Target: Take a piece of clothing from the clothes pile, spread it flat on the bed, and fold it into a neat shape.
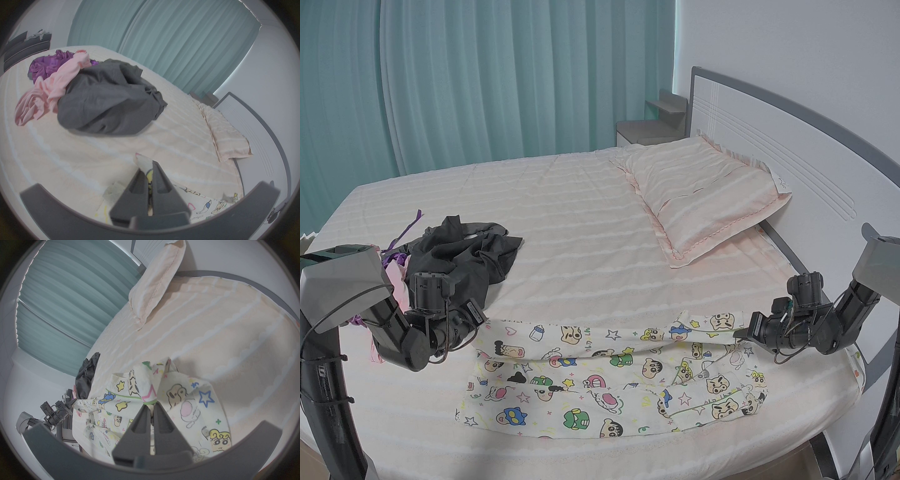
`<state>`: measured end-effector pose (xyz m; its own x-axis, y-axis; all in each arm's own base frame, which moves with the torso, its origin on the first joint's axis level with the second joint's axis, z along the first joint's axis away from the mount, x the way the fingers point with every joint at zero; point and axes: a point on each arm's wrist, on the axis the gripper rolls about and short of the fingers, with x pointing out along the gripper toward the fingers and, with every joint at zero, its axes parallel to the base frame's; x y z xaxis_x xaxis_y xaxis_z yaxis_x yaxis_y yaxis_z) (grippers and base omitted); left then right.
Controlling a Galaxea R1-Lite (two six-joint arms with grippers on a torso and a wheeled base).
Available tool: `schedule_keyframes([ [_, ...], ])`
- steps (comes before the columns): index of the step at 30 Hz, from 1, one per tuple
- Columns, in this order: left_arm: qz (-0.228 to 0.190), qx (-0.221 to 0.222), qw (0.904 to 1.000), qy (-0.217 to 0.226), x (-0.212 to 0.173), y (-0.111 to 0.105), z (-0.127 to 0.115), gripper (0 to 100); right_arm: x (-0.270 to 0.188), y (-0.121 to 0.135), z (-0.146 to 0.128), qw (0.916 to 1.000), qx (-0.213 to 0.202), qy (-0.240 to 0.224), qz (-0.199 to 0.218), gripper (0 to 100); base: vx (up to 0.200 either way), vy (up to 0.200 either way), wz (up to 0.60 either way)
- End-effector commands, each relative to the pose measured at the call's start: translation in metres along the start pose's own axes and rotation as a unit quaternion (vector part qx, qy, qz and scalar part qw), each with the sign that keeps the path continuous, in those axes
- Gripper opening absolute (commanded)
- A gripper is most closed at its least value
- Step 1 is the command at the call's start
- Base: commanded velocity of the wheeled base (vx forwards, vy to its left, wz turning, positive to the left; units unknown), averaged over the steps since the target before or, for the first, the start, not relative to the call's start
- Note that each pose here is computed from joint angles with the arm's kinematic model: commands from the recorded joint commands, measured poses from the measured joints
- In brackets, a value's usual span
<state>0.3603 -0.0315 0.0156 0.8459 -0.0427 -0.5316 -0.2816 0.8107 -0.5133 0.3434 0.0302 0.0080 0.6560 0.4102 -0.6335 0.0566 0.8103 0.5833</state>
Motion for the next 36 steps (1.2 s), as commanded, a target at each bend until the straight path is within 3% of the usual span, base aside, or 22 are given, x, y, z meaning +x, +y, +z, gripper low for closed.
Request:
schedule_keyframes([
  [1, -0.002, -0.003, 0.9995, -0.032, 0.014, -0.017, 0.018, 0, 0.000, 0.008, 0.018, 0.9994, 0.006, -0.028, 0.017, 0, 0.000, 0.000, 0.00],
  [9, -0.018, -0.040, 0.9976, -0.053, 0.027, -0.034, 0.035, 0, 0.004, 0.015, 0.034, 0.9982, 0.007, -0.051, 0.030, 0, 0.000, 0.000, 0.00],
  [18, 0.006, -0.058, 0.9965, -0.060, 0.036, -0.028, 0.029, 0, 0.002, 0.013, 0.034, 0.9982, 0.010, -0.052, 0.028, 0, 0.000, 0.000, 0.00],
  [29, 0.045, -0.048, 0.9978, -0.009, 0.024, -0.007, -0.001, 0, -0.002, 0.004, 0.015, 0.9996, 0.012, -0.024, 0.009, 0, 0.000, 0.000, 0.00],
  [36, 0.086, -0.007, 0.9953, 0.045, 0.009, 0.018, -0.033, 0, -0.006, -0.009, -0.010, 0.9997, -0.012, 0.014, -0.014, 0, 0.000, 0.000, 0.00],
])
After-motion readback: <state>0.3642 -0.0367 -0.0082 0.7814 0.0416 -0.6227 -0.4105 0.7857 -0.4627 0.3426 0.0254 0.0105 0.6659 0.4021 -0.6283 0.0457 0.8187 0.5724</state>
